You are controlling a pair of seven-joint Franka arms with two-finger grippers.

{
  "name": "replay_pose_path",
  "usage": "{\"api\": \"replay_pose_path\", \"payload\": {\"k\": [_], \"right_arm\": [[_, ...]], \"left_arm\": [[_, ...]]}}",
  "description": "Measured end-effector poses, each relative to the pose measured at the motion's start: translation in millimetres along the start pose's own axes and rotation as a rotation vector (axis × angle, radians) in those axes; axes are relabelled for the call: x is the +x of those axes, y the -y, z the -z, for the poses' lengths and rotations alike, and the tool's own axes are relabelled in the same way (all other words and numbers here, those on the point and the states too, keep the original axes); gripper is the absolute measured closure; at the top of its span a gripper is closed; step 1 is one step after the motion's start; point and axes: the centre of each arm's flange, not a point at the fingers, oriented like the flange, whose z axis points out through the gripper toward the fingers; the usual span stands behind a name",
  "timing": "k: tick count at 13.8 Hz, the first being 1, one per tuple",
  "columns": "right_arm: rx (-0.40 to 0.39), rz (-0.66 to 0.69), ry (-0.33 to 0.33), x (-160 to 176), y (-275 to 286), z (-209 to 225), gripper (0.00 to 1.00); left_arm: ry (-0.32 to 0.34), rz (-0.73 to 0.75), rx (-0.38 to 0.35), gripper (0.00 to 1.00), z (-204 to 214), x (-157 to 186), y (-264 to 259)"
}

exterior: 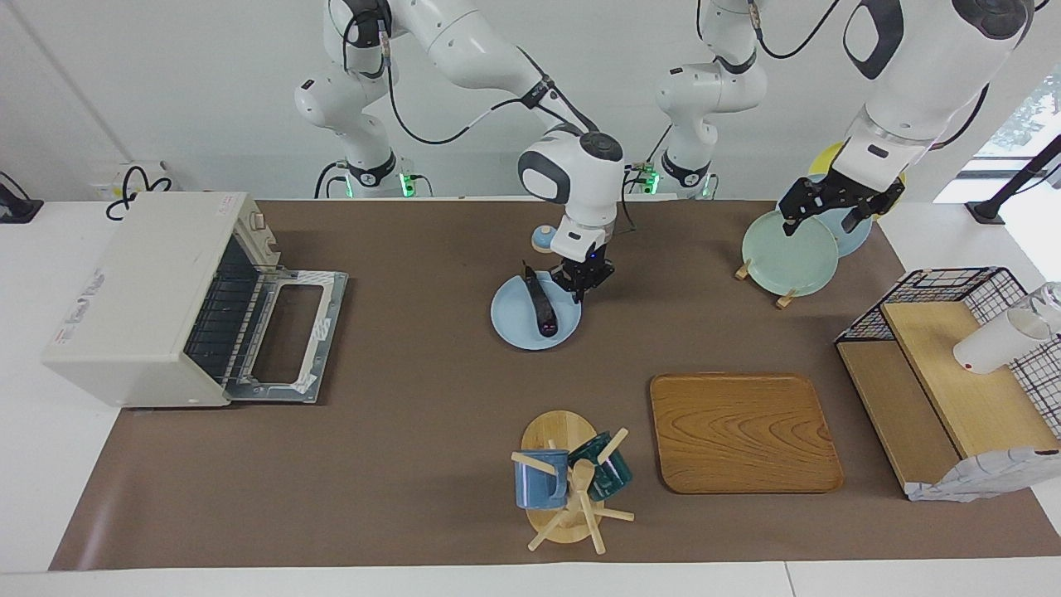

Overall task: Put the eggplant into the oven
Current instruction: 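Carry the eggplant with the right gripper to the open oven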

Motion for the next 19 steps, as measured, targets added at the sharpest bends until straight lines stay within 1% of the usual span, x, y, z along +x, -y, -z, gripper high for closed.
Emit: {"api": "replay_pose_path", "payload": {"k": [1, 3, 4, 6, 8, 13, 17, 19], "right_arm": [[-0.034, 0.018, 0.005, 7, -7, 9, 0.98], [-0.064, 0.019, 0.017, 28, -40, 28, 0.98], [-0.07, -0.009, 0.019, 43, -70, 38, 0.98], [-0.077, -0.081, 0.026, 72, -150, 58, 0.98], [-0.091, -0.138, 0.052, 85, -221, 63, 0.98], [-0.137, -0.28, 0.176, 73, -331, 37, 0.98], [-0.137, -0.283, 0.271, 56, -433, 20, 0.98], [-0.127, -0.277, 0.311, 42, -471, 7, 0.98]], "left_arm": [[0.0, 0.0, 0.0, 0.0, 0, 0, 0], [0.0, 0.0, 0.0, 0.0, 0, 0, 0], [0.0, 0.0, 0.0, 0.0, 0, 0, 0], [0.0, 0.0, 0.0, 0.0, 0, 0, 0], [0.0, 0.0, 0.0, 0.0, 0, 0, 0], [0.0, 0.0, 0.0, 0.0, 0, 0, 0], [0.001, 0.0, 0.0, 0.0, 0, 0, 0], [0.001, 0.0, 0.0, 0.0, 0, 0, 0]]}}
